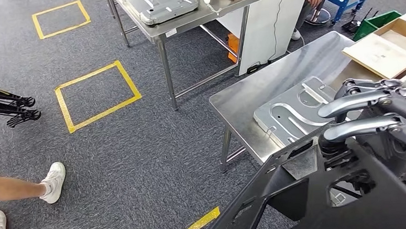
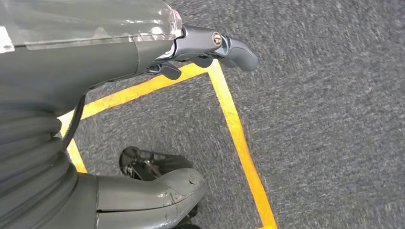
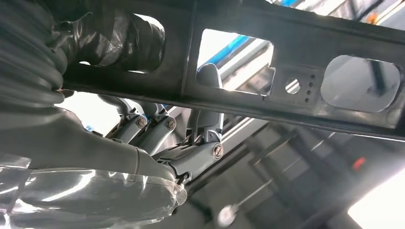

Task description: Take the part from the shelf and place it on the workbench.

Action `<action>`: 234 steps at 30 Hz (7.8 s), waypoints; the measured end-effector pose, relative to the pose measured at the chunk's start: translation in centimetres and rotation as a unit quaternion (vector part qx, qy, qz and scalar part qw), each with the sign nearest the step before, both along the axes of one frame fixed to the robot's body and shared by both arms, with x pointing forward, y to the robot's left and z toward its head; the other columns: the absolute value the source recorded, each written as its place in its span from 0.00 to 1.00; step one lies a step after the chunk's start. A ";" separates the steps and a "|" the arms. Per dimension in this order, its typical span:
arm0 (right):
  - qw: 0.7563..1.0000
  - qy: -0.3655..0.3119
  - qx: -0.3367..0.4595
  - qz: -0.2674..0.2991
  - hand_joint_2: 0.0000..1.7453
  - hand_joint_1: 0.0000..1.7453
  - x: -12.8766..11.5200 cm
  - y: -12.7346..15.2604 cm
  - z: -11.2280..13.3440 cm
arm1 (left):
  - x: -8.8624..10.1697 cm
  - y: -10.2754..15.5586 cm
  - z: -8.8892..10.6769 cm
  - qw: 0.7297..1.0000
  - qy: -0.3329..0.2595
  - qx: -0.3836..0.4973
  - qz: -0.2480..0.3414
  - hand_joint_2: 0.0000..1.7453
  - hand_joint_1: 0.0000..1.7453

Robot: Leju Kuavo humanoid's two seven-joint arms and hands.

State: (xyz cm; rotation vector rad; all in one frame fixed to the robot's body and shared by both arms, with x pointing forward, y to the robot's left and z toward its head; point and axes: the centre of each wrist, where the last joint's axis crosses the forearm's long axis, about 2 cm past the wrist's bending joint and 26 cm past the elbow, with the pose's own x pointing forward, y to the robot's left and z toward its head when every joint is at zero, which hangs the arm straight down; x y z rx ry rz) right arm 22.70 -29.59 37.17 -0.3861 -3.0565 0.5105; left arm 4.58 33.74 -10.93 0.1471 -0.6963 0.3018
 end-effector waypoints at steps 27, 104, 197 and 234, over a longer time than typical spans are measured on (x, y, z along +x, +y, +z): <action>0.999 0.009 0.021 -0.033 1.00 1.00 -2.3 -4.4 -4.2 | -0.5 0.3 0.0 1.000 -0.002 0.000 -0.011 1.00 0.00; 0.964 0.020 0.060 -0.260 1.00 1.00 -4.3 -13.3 -5.0 | -0.5 1.4 0.1 1.000 0.006 0.009 -0.029 1.00 0.00; 0.685 0.296 -0.458 -0.483 1.00 1.00 28.8 0.9 -0.4 | 1.8 5.4 1.0 0.993 0.036 0.055 -0.097 1.00 0.00; 0.654 0.488 -0.436 -0.380 0.00 0.00 27.6 -0.4 -8.2 | 0.2 5.6 0.8 0.993 0.046 0.050 -0.098 0.00 0.00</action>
